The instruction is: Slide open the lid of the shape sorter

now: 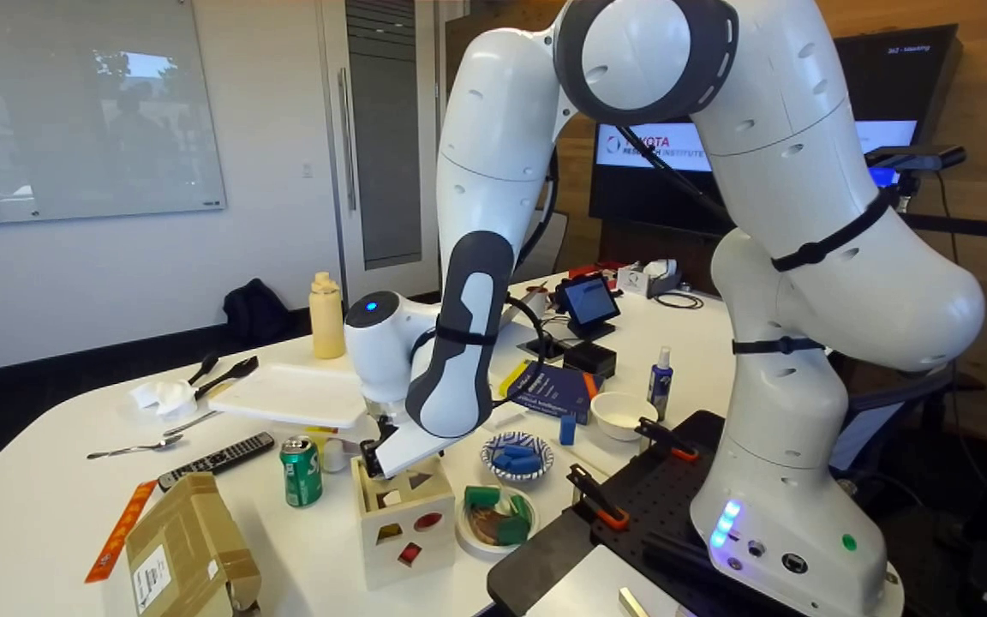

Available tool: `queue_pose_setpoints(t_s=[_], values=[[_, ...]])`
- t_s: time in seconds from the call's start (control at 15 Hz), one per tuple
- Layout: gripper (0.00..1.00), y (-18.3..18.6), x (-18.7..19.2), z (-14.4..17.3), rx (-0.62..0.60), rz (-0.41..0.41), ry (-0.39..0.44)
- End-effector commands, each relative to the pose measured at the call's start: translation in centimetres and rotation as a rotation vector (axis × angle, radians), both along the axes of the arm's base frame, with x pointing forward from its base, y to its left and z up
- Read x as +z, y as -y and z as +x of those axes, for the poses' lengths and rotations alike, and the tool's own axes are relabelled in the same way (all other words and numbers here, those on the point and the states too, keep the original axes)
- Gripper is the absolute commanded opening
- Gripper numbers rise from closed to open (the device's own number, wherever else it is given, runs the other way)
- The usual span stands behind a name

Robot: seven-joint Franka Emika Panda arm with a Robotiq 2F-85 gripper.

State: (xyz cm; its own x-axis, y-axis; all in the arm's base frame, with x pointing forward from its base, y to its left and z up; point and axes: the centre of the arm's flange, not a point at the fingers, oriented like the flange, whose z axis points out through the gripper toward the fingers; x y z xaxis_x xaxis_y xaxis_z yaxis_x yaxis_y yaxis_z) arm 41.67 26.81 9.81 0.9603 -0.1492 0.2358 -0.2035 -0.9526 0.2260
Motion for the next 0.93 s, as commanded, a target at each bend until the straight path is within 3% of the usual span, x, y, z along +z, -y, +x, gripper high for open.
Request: queue_pose_setpoints(t_s=[0.0,0.87], values=[[1.00,0.2,1.2,-1.8,-0.048,-0.030,-0.004],[1.00,3.9,1.3,-1.0,-0.139,-0.089,0.006]])
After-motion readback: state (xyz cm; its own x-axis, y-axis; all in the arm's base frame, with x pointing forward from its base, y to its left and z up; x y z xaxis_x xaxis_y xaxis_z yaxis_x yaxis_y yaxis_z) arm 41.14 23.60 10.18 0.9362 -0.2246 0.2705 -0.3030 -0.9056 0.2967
